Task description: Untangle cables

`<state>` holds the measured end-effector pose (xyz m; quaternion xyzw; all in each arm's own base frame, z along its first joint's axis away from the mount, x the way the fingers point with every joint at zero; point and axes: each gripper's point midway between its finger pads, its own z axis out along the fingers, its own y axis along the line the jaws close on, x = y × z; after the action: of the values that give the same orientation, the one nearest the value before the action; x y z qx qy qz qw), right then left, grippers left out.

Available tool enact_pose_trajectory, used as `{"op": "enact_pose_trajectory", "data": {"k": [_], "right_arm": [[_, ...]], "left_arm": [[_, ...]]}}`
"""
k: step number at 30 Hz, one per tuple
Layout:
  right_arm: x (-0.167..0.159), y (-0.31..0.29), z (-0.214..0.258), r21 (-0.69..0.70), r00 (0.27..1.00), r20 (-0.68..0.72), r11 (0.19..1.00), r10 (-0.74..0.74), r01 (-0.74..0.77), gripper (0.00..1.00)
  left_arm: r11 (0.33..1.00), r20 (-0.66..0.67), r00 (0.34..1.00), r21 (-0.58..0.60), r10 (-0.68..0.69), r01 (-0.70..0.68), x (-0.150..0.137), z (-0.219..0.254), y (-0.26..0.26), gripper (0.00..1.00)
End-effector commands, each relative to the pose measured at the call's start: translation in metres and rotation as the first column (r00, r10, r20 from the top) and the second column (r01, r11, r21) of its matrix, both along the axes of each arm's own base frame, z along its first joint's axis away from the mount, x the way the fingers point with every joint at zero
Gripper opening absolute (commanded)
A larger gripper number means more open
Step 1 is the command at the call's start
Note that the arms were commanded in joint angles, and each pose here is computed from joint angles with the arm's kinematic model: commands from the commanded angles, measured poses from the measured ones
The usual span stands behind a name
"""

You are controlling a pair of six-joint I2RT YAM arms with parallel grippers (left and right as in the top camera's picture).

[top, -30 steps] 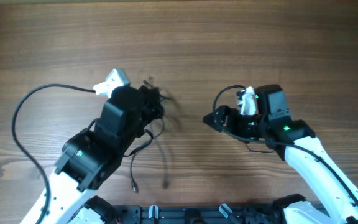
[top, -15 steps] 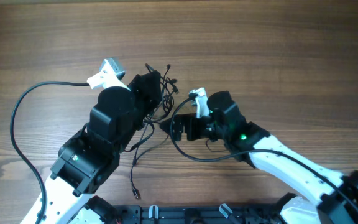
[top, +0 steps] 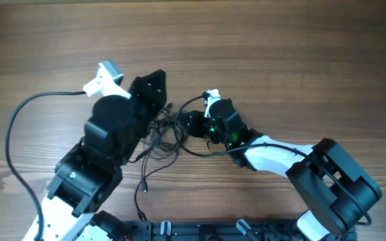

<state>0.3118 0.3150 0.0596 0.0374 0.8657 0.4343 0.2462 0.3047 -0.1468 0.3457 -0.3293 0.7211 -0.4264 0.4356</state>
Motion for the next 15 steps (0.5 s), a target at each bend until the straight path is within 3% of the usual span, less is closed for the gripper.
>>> {"op": "enact_pose_trajectory", "data": {"k": [1, 3, 4, 6, 7, 8, 9, 15], "right_arm": [[0.002, -0.002, 0.009, 0.012, 0.999, 0.031, 0.999, 0.043, -0.043, 0.17], [0.003, -0.008, 0.011, -0.009, 0.996, 0.05, 0.998, 0.069, -0.068, 0.33], [0.005, -0.014, 0.011, -0.019, 0.997, 0.039, 0.998, 0.06, -0.059, 0.53], [0.008, -0.03, 0.011, -0.041, 0.999, 0.016, 0.998, 0.039, -0.038, 0.66], [0.01, -0.037, 0.015, -0.04, 0.999, 0.006, 0.999, 0.033, -0.032, 0.84], [0.01, -0.04, 0.016, -0.037, 0.999, 0.0, 0.999, 0.032, -0.032, 0.87], [0.01, -0.045, 0.019, -0.031, 0.999, -0.011, 0.999, 0.031, -0.032, 0.9], [-0.012, -0.053, 0.009, -0.06, 0.991, -0.113, 0.995, 0.076, -0.083, 0.96]], "left_arm": [[0.994, 0.045, 0.994, 0.044, 0.095, -0.097, -0.004, 0.015, 0.039, 0.04], [0.987, 0.003, 0.99, 0.07, 0.144, -0.144, -0.007, 0.004, 0.058, 0.04], [0.98, -0.041, 0.983, 0.097, 0.178, -0.173, -0.01, -0.007, 0.07, 0.06], [0.963, -0.147, 0.96, 0.16, 0.239, -0.216, -0.015, -0.036, 0.091, 0.38], [0.955, -0.2, 0.944, 0.192, 0.262, -0.224, -0.016, -0.05, 0.097, 0.66], [0.951, -0.231, 0.934, 0.211, 0.273, -0.226, -0.016, -0.059, 0.1, 0.95], [0.947, -0.27, 0.921, 0.235, 0.282, -0.221, -0.014, -0.071, 0.101, 1.0], [0.964, -0.475, 0.85, 0.234, 0.229, -0.129, 0.01, -0.132, 0.077, 0.96]]}}
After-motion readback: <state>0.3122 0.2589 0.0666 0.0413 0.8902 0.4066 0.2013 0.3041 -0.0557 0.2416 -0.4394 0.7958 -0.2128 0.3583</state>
